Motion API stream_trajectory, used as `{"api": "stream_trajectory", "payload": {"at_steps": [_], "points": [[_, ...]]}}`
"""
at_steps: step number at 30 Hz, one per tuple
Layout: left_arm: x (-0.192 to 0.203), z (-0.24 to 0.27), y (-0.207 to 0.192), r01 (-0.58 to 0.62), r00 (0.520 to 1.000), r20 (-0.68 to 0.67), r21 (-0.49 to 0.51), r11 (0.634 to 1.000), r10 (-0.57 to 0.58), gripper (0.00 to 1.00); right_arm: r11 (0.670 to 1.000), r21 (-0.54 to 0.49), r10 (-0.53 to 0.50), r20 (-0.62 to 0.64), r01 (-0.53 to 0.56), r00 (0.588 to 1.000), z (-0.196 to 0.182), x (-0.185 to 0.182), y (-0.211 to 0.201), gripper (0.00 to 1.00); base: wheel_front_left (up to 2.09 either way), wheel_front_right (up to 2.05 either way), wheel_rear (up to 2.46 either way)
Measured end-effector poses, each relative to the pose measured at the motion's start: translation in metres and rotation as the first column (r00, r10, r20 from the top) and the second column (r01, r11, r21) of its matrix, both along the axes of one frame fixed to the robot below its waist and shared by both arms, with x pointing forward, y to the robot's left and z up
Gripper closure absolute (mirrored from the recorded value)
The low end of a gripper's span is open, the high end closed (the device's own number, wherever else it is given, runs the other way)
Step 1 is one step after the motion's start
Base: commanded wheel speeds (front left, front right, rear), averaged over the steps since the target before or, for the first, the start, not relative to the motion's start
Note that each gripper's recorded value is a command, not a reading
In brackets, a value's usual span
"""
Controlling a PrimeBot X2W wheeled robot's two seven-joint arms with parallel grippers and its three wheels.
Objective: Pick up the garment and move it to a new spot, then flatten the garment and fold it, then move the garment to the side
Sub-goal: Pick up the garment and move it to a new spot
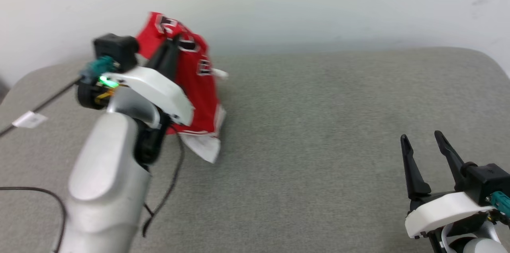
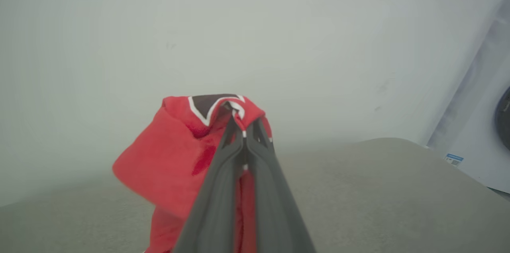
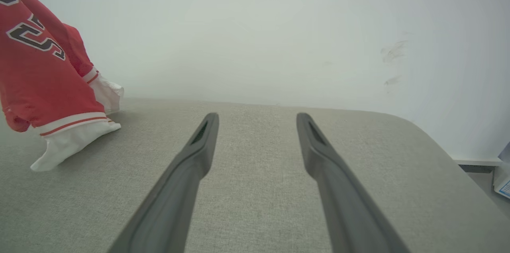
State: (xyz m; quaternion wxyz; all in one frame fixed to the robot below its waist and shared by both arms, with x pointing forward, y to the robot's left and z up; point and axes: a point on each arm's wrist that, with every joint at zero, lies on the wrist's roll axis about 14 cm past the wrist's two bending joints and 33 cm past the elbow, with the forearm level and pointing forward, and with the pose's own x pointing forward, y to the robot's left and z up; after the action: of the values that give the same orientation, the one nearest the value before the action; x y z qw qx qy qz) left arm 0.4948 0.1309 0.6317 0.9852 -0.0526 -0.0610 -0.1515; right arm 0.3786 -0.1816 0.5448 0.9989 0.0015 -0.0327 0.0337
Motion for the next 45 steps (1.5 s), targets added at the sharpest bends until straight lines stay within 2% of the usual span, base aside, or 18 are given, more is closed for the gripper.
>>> {"api": "stream_trajectory", "payload": {"at_steps": [3, 7, 11, 18, 20, 21, 22, 26, 31, 35, 41, 45], "points": [[-0.013, -0.001, -0.055, 0.13, 0.992, 0.009, -0.031, 0.991, -0.13, 1.0, 0.999, 0.001, -0.049, 0.003, 0.049, 0.999, 0.002, -0.012, -0.016, 0.0, 0.0, 0.0, 0.0], [-0.034, -0.028, -0.104, 0.245, 0.968, -0.043, -0.072, 0.967, -0.248, 1.0, 0.996, 0.006, -0.085, 0.006, 0.085, 0.996, 0.004, -0.017, -0.028, 0.0, 0.0, 0.0, 0.0], [-0.057, -0.09, -0.124, 0.287, 0.933, -0.195, -0.101, 0.953, -0.302, 1.0, 0.995, 0.009, -0.098, -0.017, 0.098, 0.995, -0.004, -0.015, -0.033, 0.0, 0.0, 0.0, 0.0], [-0.121, -0.205, -0.129, 0.315, 0.81, -0.497, -0.079, 0.946, -0.312, 0.99, 0.997, 0.023, -0.07, -0.054, 0.072, 0.996, -0.019, -0.002, -0.024, 0.0, 0.0, 0.0, 0.0], [-0.132, -0.22, -0.126, 0.31, 0.79, -0.533, -0.081, 0.947, -0.304, 0.53, 0.998, 0.025, -0.051, -0.053, 0.052, 0.997, -0.02, 0.004, -0.018, 0.0, 0.0, 0.0, 0.0], [-0.135, -0.223, -0.125, 0.306, 0.786, -0.54, -0.085, 0.948, -0.301, 0.09, 0.999, 0.026, -0.045, -0.054, 0.046, 0.998, -0.021, 0.006, -0.015, 0.0, 0.0, 0.0, 0.0], [-0.137, -0.225, -0.124, 0.303, 0.784, -0.543, -0.086, 0.949, -0.299, 0.0, 0.999, 0.028, -0.039, -0.054, 0.041, 0.998, -0.022, 0.007, -0.014, 0.0, 0.0, 0.0, 0.0], [-0.135, -0.214, -0.123, 0.281, 0.823, -0.487, -0.102, 0.954, -0.294, 0.0, 0.999, 0.031, -0.019, -0.056, 0.021, 0.998, -0.023, 0.01, -0.007, 0.0, 0.0, 0.0, 0.0], [-0.115, -0.163, -0.116, 0.241, 0.922, -0.283, -0.117, 0.964, -0.265, 0.0, 0.999, 0.031, -0.006, -0.045, 0.007, 0.999, -0.019, 0.008, -0.002, 0.0, 0.0, 0.0, 0.0], [-0.103, -0.128, -0.1, 0.179, 0.969, -0.151, -0.11, 0.978, -0.194, 0.0, 1.0, 0.029, -0.003, -0.035, 0.004, 0.999, -0.015, 0.004, -0.001, 0.0, 0.0, 0.0, 0.0], [-0.092, -0.097, -0.059, 0.049, 0.998, -0.044, -0.096, 0.994, -0.053, 0.0, 1.0, 0.03, -0.007, -0.028, 0.008, 1.0, -0.011, -0.002, -0.003, 0.0, 0.0, 0.0, 0.0], [-0.094, -0.095, -0.021, -0.062, 0.998, -0.033, -0.074, 0.995, 0.06, 0.0, 1.0, 0.029, -0.005, -0.027, 0.006, 1.0, -0.01, -0.005, -0.002, 0.0, 0.0, 0.0, 0.0]]}}
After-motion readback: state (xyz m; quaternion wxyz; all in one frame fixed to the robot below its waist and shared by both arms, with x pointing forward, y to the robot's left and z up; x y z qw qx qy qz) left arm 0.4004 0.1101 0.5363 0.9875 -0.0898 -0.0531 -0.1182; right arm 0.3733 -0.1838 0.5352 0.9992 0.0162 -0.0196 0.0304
